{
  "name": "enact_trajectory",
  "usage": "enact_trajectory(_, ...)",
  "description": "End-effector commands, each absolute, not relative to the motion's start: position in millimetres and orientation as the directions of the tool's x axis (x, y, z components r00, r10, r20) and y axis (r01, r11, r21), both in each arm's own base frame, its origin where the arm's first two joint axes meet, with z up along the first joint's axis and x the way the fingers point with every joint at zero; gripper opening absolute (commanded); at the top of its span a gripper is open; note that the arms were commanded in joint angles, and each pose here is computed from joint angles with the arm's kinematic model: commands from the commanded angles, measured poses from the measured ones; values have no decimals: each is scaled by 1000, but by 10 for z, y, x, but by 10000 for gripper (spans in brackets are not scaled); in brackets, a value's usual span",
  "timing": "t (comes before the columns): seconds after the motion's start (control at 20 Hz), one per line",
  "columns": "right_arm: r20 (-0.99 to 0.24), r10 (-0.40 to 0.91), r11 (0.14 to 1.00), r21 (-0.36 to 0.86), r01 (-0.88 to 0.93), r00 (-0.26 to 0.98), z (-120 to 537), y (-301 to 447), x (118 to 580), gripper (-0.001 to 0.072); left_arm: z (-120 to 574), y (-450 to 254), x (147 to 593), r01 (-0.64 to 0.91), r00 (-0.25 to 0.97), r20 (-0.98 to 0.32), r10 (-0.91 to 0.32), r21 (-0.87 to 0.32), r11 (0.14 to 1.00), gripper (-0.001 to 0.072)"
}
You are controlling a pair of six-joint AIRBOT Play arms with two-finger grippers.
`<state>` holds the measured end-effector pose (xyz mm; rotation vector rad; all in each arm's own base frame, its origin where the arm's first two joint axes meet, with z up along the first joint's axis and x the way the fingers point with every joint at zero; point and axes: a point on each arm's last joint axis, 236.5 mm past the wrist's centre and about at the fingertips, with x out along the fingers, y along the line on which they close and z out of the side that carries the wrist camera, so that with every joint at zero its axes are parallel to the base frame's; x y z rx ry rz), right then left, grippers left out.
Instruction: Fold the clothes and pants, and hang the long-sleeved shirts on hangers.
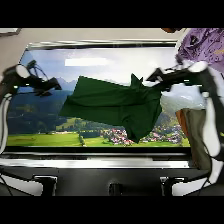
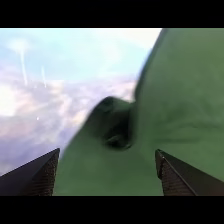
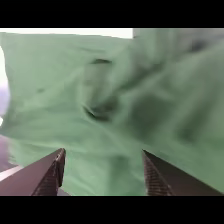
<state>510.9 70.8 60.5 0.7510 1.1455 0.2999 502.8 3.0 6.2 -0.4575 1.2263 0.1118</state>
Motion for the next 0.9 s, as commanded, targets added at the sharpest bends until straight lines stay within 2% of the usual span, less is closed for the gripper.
enact_trajectory(0.0,-787,507,787,589,183,351,724,-46,4381,551,262,414,4587,-374,291,-945,-147,-254,892,707)
enact_trajectory(0.1,-771,552,725,632,274,319,524,-40,3915,551,194,510,4355,-412,263,-954,-145,-247,877,705)
enact_trajectory(0.2,-740,627,660,670,339,242,181,291,3383,539,96,486,4174,-424,217,-964,-156,-237,874,705)
enact_trajectory(0.3,-700,688,604,699,382,194,-142,655,2929,532,39,414,4108,-418,186,-969,-166,-230,879,705)
enact_trajectory(0.4,-689,698,570,699,431,195,-408,836,2652,512,36,347,4118,-405,184,-968,-169,-231,885,705)
enact_trajectory(0.5,-689,694,548,694,468,208,-594,894,2505,465,36,297,4128,-394,184,-968,-171,-232,889,705)
enact_trajectory(0.85,-723,625,552,676,488,294,-784,754,2643,477,36,263,4130,-387,182,-968,-172,-232,892,705)
